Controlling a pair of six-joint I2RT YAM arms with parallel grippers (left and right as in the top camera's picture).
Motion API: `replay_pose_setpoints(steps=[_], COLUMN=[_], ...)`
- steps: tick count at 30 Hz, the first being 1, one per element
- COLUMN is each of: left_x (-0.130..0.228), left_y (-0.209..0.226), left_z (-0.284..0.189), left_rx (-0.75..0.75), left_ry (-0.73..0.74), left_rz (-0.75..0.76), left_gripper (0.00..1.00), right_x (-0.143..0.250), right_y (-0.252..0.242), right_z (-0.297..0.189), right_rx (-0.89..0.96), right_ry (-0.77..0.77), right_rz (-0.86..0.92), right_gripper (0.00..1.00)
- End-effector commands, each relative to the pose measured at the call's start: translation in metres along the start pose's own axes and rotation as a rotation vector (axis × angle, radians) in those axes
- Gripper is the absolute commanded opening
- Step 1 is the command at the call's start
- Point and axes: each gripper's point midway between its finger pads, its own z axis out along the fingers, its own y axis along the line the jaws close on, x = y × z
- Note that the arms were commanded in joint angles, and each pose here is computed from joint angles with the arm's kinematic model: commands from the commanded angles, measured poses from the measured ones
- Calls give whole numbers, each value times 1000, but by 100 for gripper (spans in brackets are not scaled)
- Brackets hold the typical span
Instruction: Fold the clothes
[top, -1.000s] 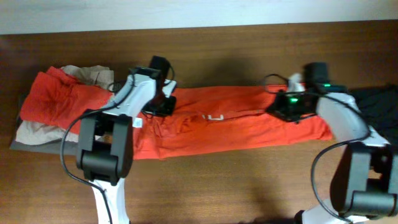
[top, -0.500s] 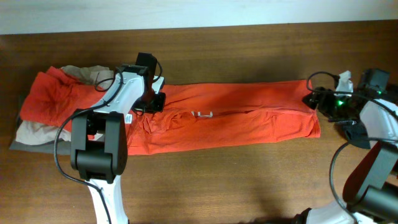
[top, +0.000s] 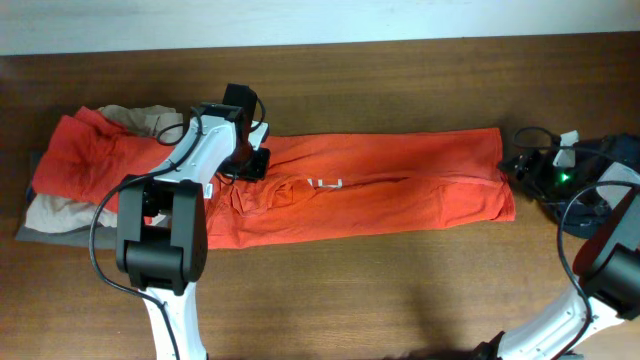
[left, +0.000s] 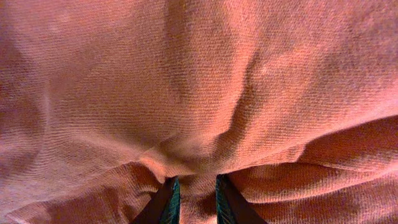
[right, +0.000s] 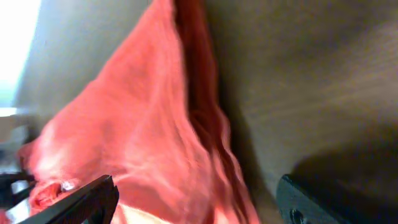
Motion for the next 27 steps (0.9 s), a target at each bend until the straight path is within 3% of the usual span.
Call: replay_pose_setpoints(steps=[1, 7, 15, 21, 23, 27], left_x=[10, 10, 10, 10, 10, 10], left_y=[-2, -4, -4, -4, -4, -4], left_z=[26, 26, 26, 26, 26, 26], left_rx=[9, 19, 19, 19, 19, 19], left_ry=[60, 59, 59, 59, 59, 59], left_rz=[9, 9, 8, 9, 9, 9], left_gripper=[21, 21, 21, 21, 21, 21], right_x=[51, 51, 70, 78, 75, 62], right_y=[-27, -10, -4, -17, -18, -19], right_z=[45, 58, 70, 65, 61, 48], right_rx=[-41, -67, -16, 59, 64, 74], right_ry=[144, 163, 251, 290, 289, 284], right_rz=[98, 35, -42, -19, -6, 20], right_gripper=[87, 87, 80, 56, 41, 27])
